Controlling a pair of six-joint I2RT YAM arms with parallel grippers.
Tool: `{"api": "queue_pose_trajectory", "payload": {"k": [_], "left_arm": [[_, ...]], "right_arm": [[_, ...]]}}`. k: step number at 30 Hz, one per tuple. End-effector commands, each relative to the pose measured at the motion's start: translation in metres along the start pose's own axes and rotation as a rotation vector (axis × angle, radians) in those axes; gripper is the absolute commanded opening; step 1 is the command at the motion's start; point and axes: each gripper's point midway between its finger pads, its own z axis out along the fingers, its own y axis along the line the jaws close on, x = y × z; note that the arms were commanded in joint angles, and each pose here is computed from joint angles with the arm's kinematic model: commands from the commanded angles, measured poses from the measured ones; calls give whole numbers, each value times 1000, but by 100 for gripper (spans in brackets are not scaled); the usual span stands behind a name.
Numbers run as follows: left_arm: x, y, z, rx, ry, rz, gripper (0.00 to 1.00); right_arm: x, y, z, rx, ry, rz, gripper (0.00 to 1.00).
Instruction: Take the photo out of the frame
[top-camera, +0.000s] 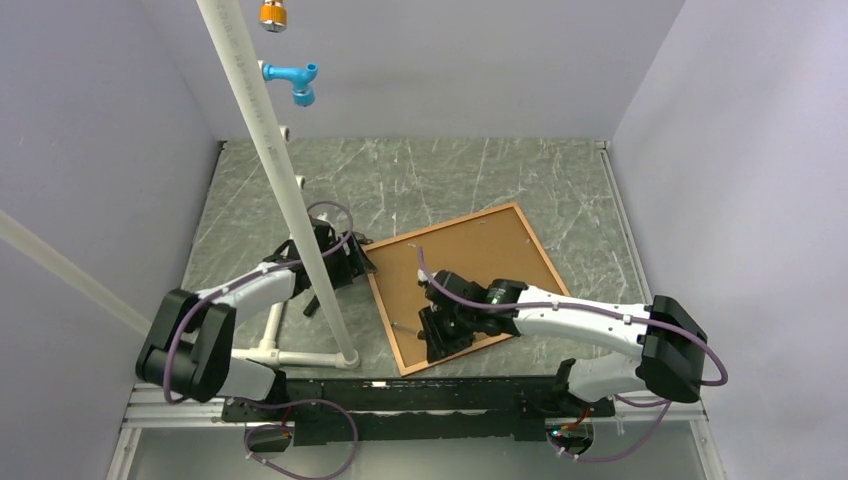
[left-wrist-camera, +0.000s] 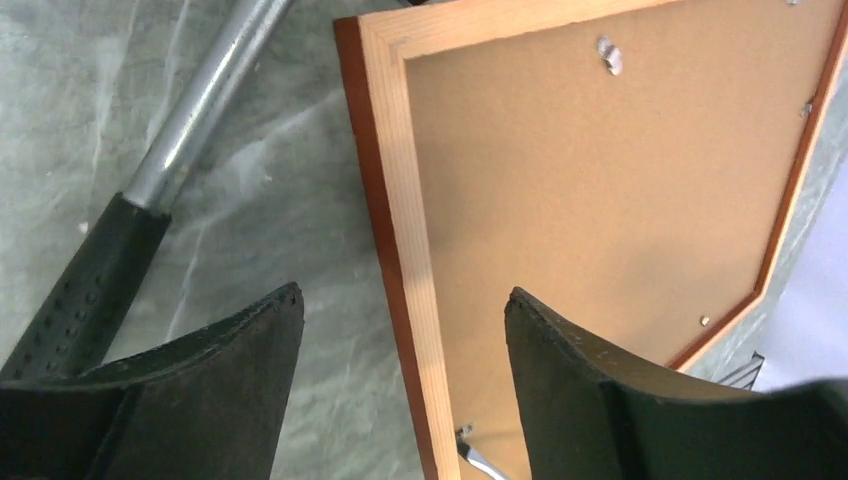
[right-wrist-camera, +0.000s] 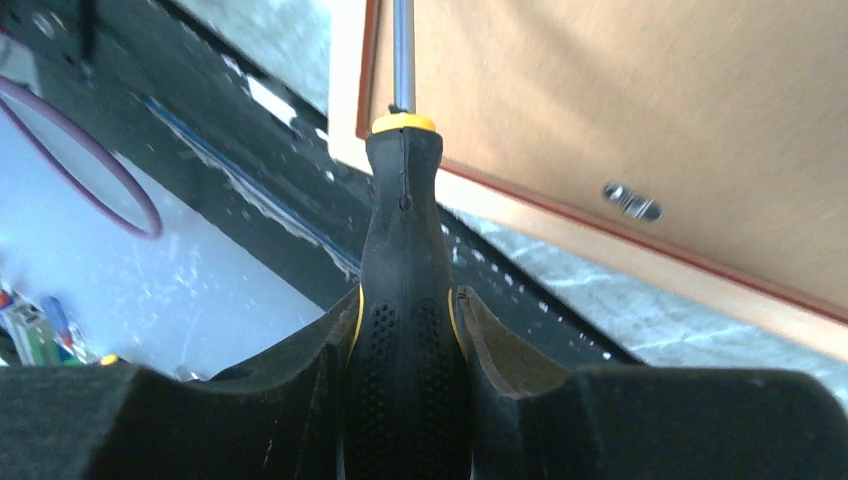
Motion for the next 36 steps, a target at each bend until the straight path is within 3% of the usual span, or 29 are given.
{"api": "queue_pose_trajectory", "payload": {"k": [1, 8, 14, 17, 22, 26, 36], "left_arm": [[-14, -25, -32, 70, -25, 132, 78], [1, -68, -53, 306, 91, 198, 78], [4, -79, -63, 403, 63, 274, 73], [6, -83, -65, 433, 70, 244, 73], [12, -55, -51, 284, 79, 141, 73], [21, -41, -33, 222, 126, 71, 66], [37, -23, -8, 26, 152, 61, 67]], "right_arm": [[-54, 6, -20, -35, -151, -49, 0], [-105, 1, -31, -119, -250, -56, 0], [-126, -14, -32, -51, -249, -79, 0], [-127, -20, -34, -50, -231, -58, 0], [-92, -27, -37, 15, -159, -24, 0], [-57, -13, -36, -16, -107, -28, 0], [-20, 6, -19, -30, -45, -4, 0]]}}
